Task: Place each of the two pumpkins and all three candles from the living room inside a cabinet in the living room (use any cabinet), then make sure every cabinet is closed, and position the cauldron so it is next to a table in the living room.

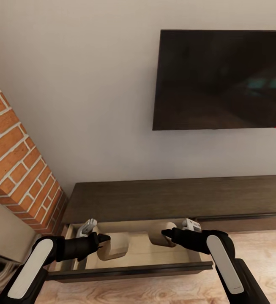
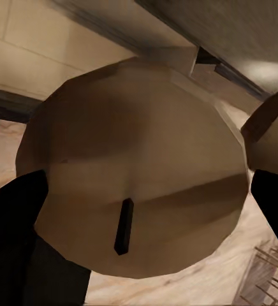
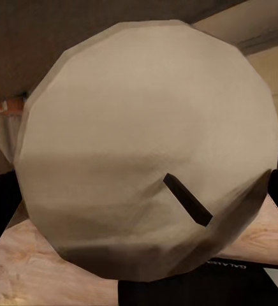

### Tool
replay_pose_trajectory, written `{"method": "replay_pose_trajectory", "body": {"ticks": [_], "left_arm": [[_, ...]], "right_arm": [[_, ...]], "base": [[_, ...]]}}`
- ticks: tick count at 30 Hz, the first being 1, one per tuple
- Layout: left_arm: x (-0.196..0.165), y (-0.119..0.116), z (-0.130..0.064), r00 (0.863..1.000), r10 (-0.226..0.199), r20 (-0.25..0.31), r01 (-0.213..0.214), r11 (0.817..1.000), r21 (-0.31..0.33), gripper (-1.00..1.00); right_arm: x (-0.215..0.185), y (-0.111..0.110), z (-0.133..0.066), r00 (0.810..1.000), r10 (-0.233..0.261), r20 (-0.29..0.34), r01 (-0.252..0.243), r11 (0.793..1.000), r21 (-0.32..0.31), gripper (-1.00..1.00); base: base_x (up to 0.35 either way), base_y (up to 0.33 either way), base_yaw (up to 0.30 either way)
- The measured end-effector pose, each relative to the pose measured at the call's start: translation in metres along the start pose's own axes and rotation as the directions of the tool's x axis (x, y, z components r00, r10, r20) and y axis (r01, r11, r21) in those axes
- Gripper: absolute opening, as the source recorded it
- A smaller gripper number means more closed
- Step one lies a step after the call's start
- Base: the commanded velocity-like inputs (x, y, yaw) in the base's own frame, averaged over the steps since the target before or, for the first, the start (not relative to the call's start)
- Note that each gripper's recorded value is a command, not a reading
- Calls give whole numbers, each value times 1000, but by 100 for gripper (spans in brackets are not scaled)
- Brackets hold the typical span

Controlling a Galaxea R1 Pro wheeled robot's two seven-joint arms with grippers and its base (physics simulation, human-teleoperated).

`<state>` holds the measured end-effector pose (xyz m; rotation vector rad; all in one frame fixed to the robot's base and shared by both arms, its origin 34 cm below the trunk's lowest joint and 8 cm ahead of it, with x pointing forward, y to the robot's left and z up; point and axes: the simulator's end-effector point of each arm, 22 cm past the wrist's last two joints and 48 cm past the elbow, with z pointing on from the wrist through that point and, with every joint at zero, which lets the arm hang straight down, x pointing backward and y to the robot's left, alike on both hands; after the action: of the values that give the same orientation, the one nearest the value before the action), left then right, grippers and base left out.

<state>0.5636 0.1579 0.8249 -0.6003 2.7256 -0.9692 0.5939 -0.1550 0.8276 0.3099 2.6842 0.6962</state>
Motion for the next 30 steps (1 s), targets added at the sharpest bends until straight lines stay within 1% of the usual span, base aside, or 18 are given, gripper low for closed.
{"method": "replay_pose_trajectory", "body": {"ticks": [1,3,5,6,7,10,13,15,24,27,30], "left_arm": [[0,4,0,1000,-3,1,3,1000,-18,-100],[-1,16,0,1000,-5,6,5,997,-72,-100],[-1,25,-1,1000,-11,7,12,993,-114,-100],[-1,30,-1,1000,-9,7,9,990,-139,-100],[2,35,0,1000,-9,3,9,986,-168,-100],[10,37,5,1000,3,-13,-6,979,-205,-100],[10,37,7,1000,1,-1,-1,976,-216,-100],[10,36,8,1000,-2,5,3,976,-217,-100],[9,36,8,1000,-5,12,8,976,-216,-100],[5,35,9,999,-12,34,20,976,-219,-100],[9,34,13,999,3,33,5,974,-229,-100]], "right_arm": [[2,-2,1,1000,2,-6,-2,1000,7,-100],[9,-11,6,1000,5,-24,-3,999,44,-100],[14,-15,9,999,7,-37,-5,998,69,-100],[16,-17,10,999,-1,-45,5,996,91,-100],[23,-18,12,998,-22,-62,29,992,122,-100],[32,-14,16,995,-59,-86,71,986,153,-100],[38,-9,19,991,-86,-100,101,982,162,-100],[40,-8,19,990,-94,-103,110,980,165,-100],[38,-1,22,991,-105,-84,117,980,159,-100],[38,-1,22,991,-106,-83,118,980,158,-100],[39,-1,22,991,-106,-84,118,980,159,-100]], "base": [[13,0,0],[7,0,0],[2,0,0],[0,0,0],[0,0,0],[0,0,0],[0,0,0],[0,0,0],[1,0,0],[35,-14,0],[8,-6,0]]}}
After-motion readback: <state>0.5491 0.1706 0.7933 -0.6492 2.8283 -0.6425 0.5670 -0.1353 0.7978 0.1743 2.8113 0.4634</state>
